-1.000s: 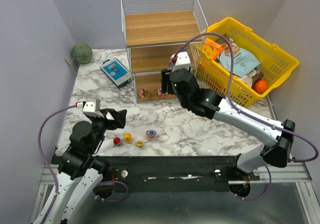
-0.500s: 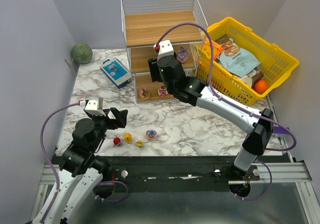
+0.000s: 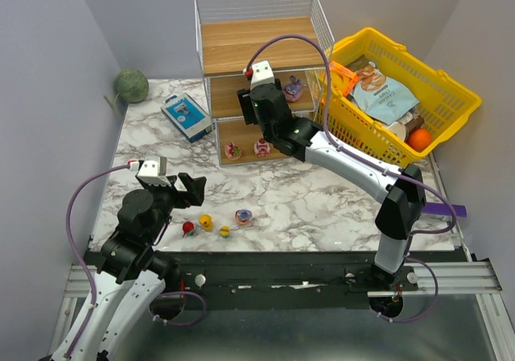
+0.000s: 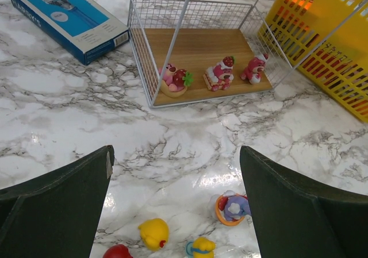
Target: Place and organize the plastic toys onto the shelf
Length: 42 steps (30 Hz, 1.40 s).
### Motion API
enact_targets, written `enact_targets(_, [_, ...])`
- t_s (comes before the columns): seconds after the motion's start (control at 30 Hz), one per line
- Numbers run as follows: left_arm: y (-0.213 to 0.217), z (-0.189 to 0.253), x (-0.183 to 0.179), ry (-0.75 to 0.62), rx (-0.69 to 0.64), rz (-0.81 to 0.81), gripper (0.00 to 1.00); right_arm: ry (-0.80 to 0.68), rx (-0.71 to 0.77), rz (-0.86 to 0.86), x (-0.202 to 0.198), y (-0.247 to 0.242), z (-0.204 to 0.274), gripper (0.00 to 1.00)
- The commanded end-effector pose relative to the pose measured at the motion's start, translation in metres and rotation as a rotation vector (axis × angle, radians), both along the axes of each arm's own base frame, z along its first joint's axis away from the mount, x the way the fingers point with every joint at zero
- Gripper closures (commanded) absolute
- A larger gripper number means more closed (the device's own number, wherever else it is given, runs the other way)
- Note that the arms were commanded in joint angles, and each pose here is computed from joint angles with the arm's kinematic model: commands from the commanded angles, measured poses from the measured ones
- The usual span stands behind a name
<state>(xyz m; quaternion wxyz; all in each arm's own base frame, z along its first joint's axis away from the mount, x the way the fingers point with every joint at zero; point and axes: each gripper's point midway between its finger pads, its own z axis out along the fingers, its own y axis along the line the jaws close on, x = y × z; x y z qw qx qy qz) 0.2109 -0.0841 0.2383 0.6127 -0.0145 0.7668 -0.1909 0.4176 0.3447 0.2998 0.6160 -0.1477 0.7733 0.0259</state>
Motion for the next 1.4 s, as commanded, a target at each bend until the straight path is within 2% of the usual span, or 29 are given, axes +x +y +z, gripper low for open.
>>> enact_targets(0.0, [0.002,-0.007,0.001,0.022,0.013,0.009,0.01,-0.041,0.029,-0.002,0.013,0.004,0.01,0.75])
enact_targets(0.47, [0.003,-0.007,0.001,0.023,0.015,0.013,0.01,-0.025,0.056,-0.021,0.016,-0.002,-0.006,0.71])
enact_targets(0.6, [0.003,-0.007,0.001,0.021,0.014,0.016,0.01,-0.047,0.071,-0.025,0.01,-0.01,-0.011,0.71])
enact_targets(0.63, [0.003,-0.007,0.001,0.023,0.015,0.016,0.01,-0.112,0.119,-0.014,0.01,-0.01,0.009,0.71])
enact_targets(0.67, [0.004,-0.007,0.001,0.021,0.015,0.018,0.01,-0.106,0.108,-0.01,0.007,-0.012,-0.003,0.71])
enact_targets(0.93, [0.004,-0.007,0.001,0.022,0.016,0.021,0.01,-0.165,0.081,-0.018,0.013,-0.014,0.003,0.7])
enact_targets(1.37, [0.005,-0.007,0.001,0.02,0.016,0.025,0.01,-0.14,0.113,-0.028,0.015,-0.009,-0.001,0.45])
